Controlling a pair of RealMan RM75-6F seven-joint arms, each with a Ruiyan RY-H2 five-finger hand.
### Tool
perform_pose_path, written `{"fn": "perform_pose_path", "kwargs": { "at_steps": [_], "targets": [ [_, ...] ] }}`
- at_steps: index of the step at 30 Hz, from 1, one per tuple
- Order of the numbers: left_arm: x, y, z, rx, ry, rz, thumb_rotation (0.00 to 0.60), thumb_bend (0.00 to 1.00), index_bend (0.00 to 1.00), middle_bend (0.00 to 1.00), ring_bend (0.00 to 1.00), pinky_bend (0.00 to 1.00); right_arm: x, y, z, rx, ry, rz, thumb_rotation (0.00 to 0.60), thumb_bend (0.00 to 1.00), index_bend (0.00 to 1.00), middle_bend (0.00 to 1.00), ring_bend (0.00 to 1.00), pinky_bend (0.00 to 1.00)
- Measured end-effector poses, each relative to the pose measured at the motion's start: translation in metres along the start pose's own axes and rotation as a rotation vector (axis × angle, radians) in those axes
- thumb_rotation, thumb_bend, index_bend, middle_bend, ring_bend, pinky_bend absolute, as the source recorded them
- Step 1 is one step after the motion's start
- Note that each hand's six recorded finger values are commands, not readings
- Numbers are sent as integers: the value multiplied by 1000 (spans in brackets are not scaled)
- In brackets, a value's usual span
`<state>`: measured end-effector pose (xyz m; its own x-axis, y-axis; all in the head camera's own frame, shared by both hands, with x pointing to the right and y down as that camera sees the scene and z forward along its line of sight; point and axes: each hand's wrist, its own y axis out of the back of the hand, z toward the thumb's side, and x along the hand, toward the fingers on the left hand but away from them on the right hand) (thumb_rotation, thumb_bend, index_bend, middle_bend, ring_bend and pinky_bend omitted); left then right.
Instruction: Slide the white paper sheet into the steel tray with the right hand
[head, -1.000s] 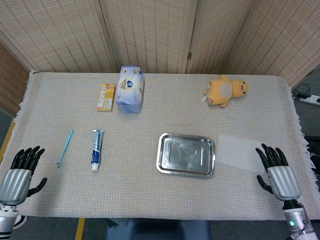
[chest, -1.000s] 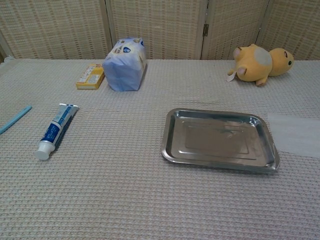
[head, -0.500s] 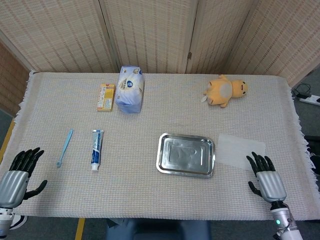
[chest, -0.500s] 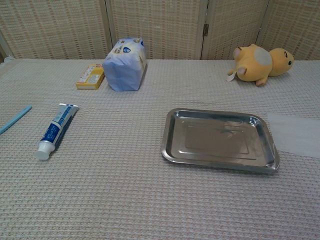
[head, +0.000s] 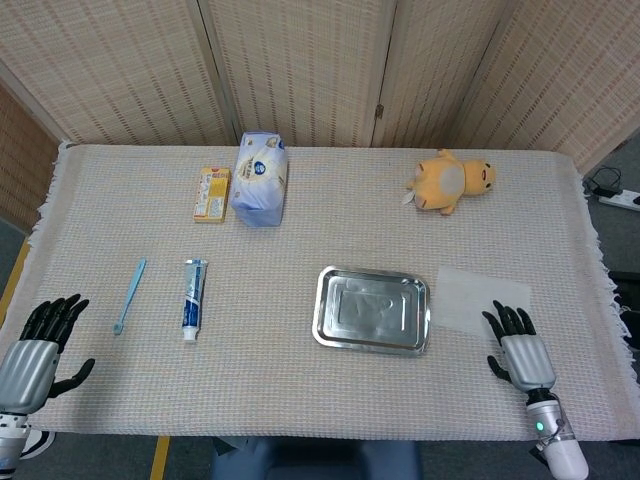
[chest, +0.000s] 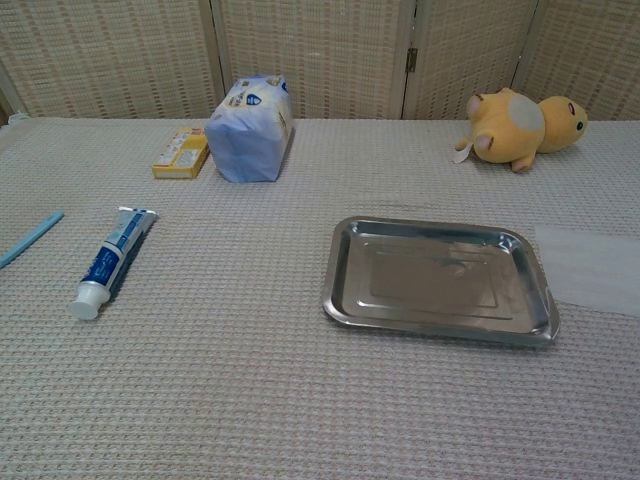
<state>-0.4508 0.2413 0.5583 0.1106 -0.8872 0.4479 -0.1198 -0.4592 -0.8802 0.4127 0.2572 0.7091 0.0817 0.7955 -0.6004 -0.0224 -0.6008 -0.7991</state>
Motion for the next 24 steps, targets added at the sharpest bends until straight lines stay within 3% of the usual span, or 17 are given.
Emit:
{"fn": "perform_pose_path", "kwargs": {
  "at_steps": [13, 17, 24],
  "targets": [
    [0, 0, 1, 2, -6, 4, 600, 452, 0, 76, 0, 81, -15, -2, -6, 7, -13, 21, 600, 410, 179, 0, 0, 0],
    [0, -1, 1, 8, -5, 3, 600, 571, 0, 76, 0, 75, -19, -2, -7, 6, -22, 18, 600, 410, 180, 0, 0, 0],
    [0, 0, 2, 7, -8, 6, 600, 577, 0, 76, 0, 75, -27, -1, -9, 22, -34, 11, 600, 410, 179, 0, 0, 0]
  ]
}}
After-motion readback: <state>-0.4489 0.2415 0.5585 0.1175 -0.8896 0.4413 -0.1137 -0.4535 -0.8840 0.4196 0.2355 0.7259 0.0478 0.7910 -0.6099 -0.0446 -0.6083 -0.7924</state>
